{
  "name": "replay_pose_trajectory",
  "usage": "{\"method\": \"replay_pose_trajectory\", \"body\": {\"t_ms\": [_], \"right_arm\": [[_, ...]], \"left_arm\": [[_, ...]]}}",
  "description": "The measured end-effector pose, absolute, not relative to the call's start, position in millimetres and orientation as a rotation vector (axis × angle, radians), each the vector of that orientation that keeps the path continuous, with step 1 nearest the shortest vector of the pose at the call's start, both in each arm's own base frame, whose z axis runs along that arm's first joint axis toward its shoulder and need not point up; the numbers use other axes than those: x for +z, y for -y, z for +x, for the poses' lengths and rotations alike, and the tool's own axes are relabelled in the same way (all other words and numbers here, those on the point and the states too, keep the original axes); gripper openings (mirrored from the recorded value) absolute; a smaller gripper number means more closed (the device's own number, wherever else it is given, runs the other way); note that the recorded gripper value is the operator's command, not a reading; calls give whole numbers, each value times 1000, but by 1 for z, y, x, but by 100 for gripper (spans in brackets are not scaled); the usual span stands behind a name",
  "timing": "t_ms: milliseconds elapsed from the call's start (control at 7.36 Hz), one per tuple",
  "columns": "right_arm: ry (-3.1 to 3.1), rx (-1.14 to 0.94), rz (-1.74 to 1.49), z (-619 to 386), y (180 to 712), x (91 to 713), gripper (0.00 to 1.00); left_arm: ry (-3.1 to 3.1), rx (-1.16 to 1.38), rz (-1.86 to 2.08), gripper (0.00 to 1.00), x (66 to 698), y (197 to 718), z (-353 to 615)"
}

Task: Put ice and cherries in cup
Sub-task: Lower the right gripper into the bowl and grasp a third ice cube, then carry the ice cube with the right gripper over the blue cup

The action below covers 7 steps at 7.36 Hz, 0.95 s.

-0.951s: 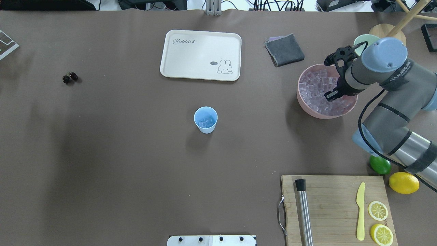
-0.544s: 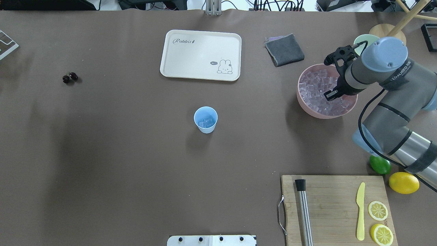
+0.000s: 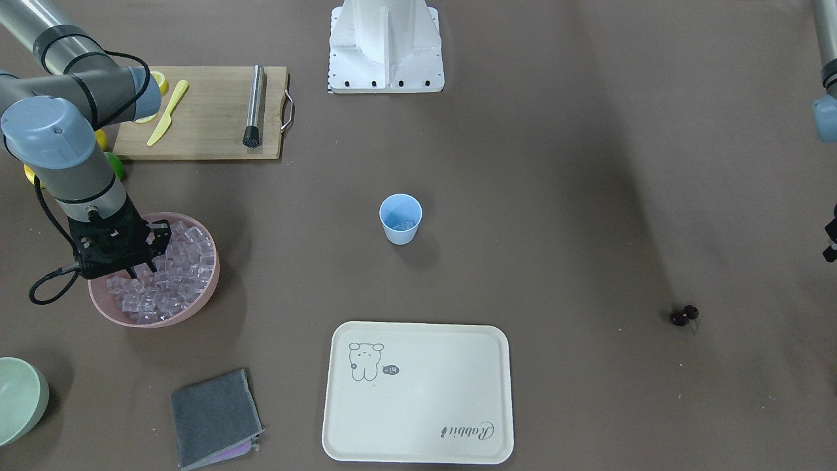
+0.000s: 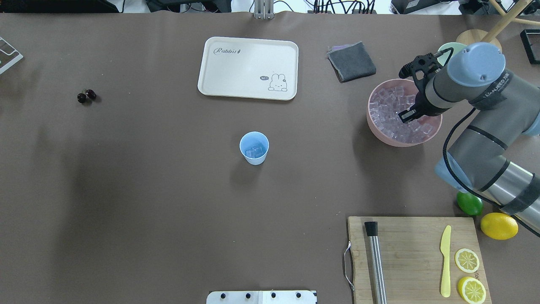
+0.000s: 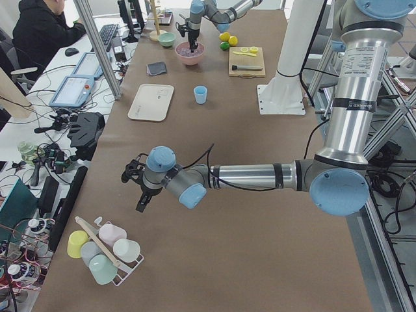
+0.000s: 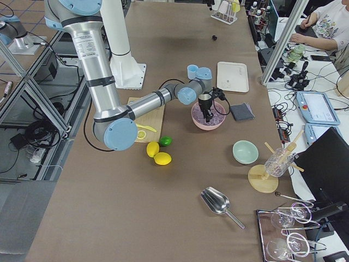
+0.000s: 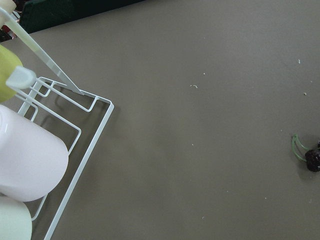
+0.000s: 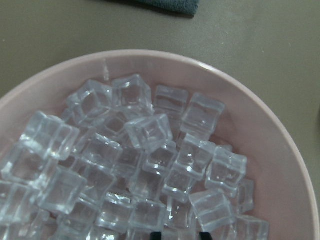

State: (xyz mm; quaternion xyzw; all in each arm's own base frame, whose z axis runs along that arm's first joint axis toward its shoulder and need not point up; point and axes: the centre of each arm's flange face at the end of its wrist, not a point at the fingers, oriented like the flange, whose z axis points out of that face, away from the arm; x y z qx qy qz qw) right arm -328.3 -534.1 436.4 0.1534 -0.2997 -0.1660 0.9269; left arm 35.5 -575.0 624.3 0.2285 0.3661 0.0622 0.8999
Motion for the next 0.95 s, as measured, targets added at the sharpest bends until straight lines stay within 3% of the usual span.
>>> {"method": "replay_pose_trajectory", "body": {"t_ms": [408, 951], "right_arm": [[611, -332, 298, -327, 538, 379, 0], [698, -245, 280, -356, 544, 238, 0]], "left_arm": [[-757, 128, 471, 98, 625, 575, 35], [-757, 128, 470, 98, 626, 573, 35]]}}
